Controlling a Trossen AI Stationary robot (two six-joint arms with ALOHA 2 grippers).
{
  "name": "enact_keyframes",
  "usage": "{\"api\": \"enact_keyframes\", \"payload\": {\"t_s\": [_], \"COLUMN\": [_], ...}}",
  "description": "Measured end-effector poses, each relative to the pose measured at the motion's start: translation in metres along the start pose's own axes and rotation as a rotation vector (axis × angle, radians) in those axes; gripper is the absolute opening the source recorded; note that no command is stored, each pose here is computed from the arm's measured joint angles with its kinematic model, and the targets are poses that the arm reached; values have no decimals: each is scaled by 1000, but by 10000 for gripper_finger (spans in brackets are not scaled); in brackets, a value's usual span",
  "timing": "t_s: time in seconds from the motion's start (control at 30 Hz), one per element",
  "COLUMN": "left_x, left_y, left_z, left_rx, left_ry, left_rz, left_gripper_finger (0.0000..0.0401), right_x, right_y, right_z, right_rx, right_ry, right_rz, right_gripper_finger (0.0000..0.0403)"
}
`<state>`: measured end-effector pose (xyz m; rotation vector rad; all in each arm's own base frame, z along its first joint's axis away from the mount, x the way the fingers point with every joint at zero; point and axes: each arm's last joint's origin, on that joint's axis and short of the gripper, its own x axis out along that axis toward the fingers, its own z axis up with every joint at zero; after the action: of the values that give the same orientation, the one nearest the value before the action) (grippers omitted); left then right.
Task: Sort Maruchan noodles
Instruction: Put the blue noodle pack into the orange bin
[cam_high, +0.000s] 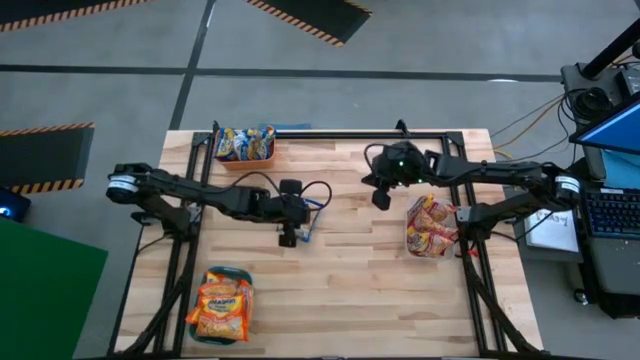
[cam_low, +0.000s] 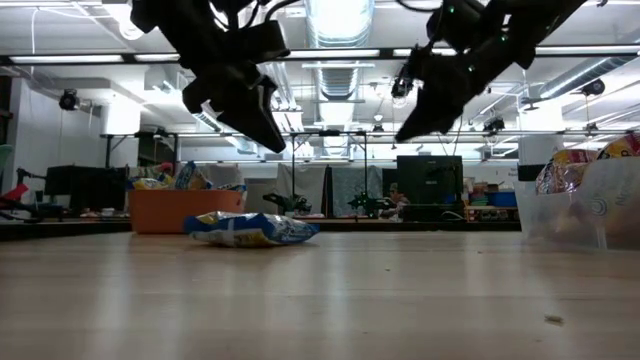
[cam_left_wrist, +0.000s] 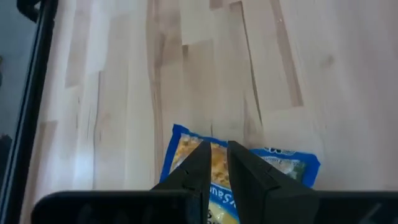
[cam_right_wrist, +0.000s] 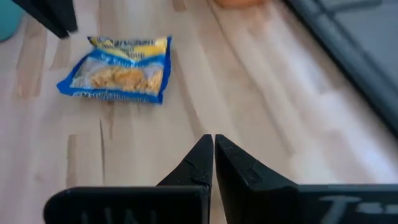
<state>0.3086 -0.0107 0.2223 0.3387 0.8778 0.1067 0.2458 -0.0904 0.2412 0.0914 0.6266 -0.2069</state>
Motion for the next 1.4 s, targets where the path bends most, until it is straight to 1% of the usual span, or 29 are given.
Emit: {"api": "enact_keyframes", "payload": {"t_s": [0.1, 0.17, 0.23, 0.4, 0.57, 0.73, 0.87, 0.93, 0.97, 1.07, 1.13, 1.27, 1.4], "left_x": [0, 1, 2, 7, 13, 14, 15, 16, 16, 17, 18, 18, 18], "left_y": [1, 1, 1, 1, 2, 4, 9, 12, 14, 17, 19, 21, 23], "left_z": [0, -1, -2, -8, -16, -16, -18, -19, -20, -24, -27, -29, -32], "left_rx": [34, 55, 75, 105, 108, 131, 133, 124, 117, 87, 66, -9, -122], "left_ry": [-1, -9, -15, -46, -83, -103, -100, -91, -82, -40, -15, 6, 50], "left_rz": [-1, -22, -52, -131, -158, -150, -139, -132, -128, -110, -110, -102, -32], "left_gripper_finger": [36, 36, 36, 36, 36, 36, 36, 36, 36, 36, 36, 36, 36], "right_x": [7, 10, 12, 10, 2, -7, -15, -19, -21, -22, -20, -11, 6], "right_y": [3, 6, 9, 14, 19, 28, 36, 37, 37, 33, 31, 31, 30], "right_z": [-12, -17, -20, -16, -14, -11, -9, -6, -6, -6, -9, -12, -13], "right_rx": [72, 88, 79, 35, 25, -3, -72, -68, -41, 73, 114, 157, 173], "right_ry": [49, 62, 51, -37, -64, -98, -138, -168, -174, -168, -143, -110, -115], "right_rz": [13, 23, 33, 72, 135, 162, 187, 183, 167, 65, 8, -15, -15], "right_gripper_finger": [9, 9, 9, 9, 9, 9, 9, 9, 9, 9, 9, 9, 9]}}
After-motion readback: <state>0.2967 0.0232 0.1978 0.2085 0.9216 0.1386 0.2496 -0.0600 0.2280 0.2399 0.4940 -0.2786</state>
